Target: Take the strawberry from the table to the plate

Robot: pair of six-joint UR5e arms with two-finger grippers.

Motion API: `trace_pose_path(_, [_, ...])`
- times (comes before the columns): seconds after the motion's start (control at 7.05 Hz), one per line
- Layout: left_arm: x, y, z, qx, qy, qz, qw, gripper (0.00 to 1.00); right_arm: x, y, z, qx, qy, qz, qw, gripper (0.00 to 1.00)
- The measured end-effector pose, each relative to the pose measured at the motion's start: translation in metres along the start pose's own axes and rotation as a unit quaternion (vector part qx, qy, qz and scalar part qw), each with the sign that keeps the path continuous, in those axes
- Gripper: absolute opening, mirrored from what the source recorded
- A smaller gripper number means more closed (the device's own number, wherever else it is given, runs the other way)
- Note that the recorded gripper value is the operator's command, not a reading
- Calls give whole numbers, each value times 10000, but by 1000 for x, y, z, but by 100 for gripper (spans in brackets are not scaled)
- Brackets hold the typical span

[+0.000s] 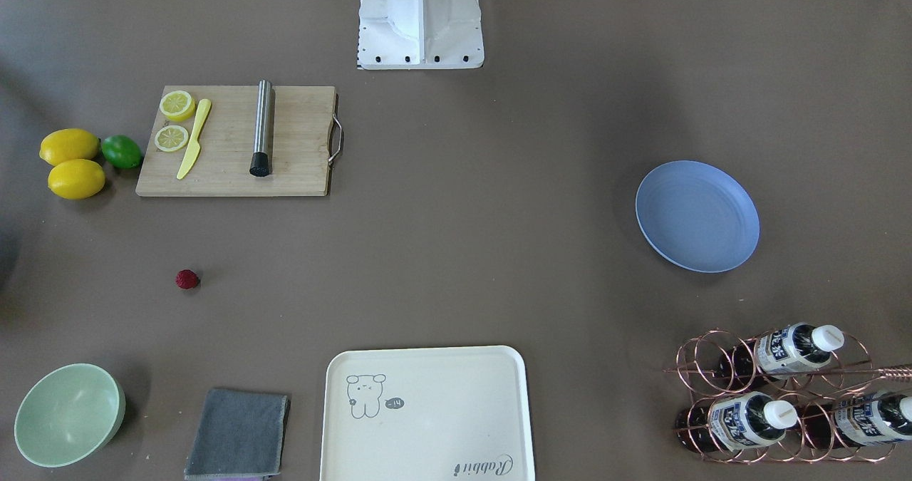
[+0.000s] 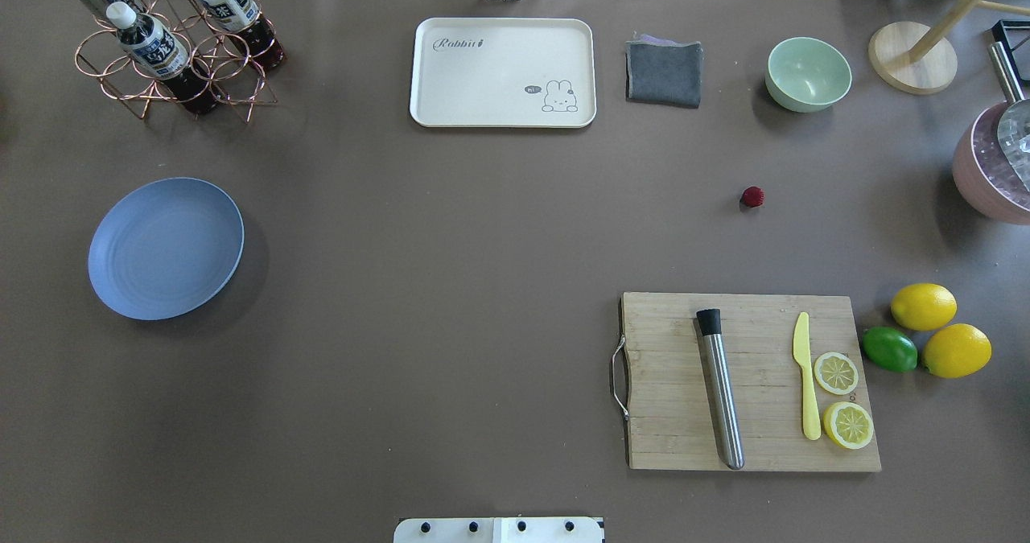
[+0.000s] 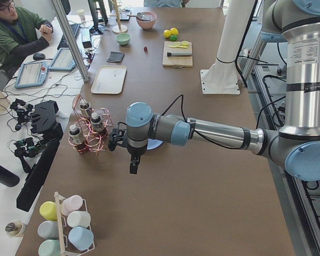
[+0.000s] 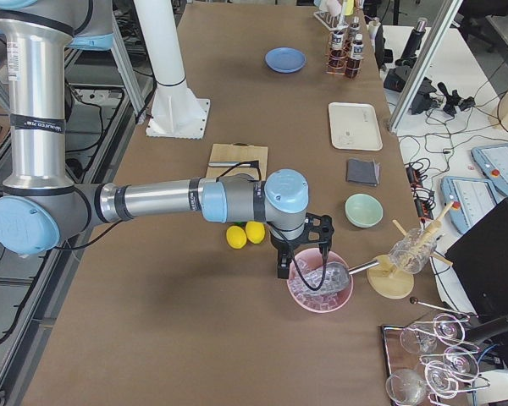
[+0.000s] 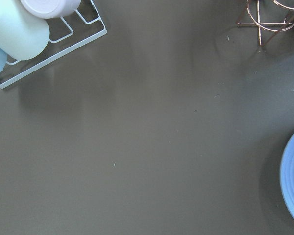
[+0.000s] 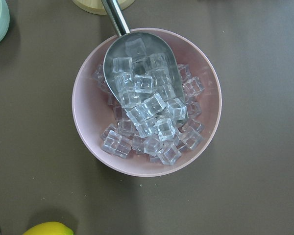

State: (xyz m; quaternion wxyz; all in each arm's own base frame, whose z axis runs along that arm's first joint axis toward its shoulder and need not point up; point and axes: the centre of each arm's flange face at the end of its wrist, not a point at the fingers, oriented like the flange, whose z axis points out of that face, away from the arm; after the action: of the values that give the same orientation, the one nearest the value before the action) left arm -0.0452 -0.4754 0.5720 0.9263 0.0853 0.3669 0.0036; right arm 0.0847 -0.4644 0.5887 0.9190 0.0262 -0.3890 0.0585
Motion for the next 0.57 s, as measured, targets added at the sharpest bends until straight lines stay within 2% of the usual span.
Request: trace_pose_path(0.57, [12,-14,-2,175,54,197,9996,98,-2,0,-2,21,-8,-24,10000,100])
